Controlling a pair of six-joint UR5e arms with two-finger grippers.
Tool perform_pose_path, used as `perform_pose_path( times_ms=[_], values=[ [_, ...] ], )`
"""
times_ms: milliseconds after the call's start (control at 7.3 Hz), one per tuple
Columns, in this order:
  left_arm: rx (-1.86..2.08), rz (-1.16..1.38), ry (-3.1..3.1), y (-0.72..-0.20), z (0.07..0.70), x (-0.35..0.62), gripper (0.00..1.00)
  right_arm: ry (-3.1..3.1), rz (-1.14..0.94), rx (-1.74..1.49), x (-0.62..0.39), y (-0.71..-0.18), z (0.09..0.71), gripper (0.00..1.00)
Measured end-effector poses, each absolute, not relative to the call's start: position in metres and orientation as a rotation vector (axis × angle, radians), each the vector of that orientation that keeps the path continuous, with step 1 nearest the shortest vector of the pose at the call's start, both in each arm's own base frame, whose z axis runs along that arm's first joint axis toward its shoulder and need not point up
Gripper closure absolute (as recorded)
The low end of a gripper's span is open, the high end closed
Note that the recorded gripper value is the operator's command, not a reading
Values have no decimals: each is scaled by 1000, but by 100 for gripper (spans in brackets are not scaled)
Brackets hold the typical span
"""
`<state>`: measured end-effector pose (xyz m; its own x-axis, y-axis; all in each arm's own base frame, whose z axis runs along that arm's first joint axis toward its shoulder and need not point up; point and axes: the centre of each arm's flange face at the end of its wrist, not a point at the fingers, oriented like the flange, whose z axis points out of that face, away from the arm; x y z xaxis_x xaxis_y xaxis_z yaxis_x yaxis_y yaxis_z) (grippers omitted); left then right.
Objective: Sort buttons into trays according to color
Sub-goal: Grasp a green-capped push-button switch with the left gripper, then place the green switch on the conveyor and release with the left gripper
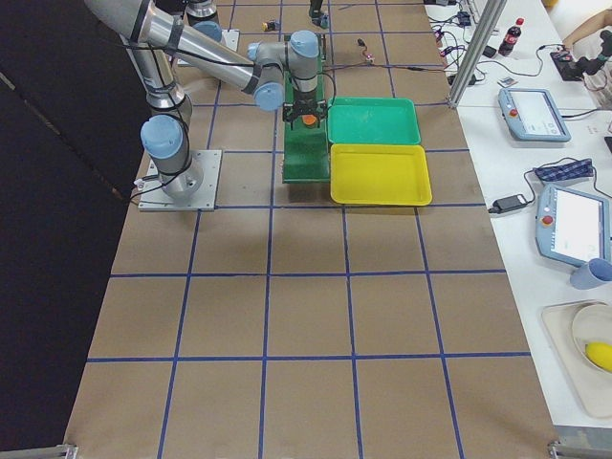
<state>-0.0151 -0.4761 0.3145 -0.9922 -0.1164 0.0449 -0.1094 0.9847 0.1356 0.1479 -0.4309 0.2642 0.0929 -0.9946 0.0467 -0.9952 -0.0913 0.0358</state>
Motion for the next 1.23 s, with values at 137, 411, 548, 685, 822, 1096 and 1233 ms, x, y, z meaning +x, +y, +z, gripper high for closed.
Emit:
perform_pose_path(
  times_ms=[137,411,548,685,822,1096,1233],
  values=[
    [97,-229,-3075,-468,306,-25,100,-2076,27,2271,147,-433,264,0],
    [14,-248,-3072,-458,287,-40,100,-2066,20,2272,146,-434,263,0],
    [-15,-236,-3075,-458,283,-46,100,-2057,1,2265,144,-434,263,0],
    [-46,-219,-3081,-457,282,-54,17,-2052,-15,2260,143,-434,261,0],
    [-66,-212,-3083,-457,282,-59,0,-2051,-23,2261,142,-435,259,0],
    [-74,-195,-3085,-457,286,-63,0,-2052,-32,2265,142,-435,256,0],
    [-75,-165,-3090,-460,295,-63,0,-2053,-34,2268,142,-434,256,0]
  ],
)
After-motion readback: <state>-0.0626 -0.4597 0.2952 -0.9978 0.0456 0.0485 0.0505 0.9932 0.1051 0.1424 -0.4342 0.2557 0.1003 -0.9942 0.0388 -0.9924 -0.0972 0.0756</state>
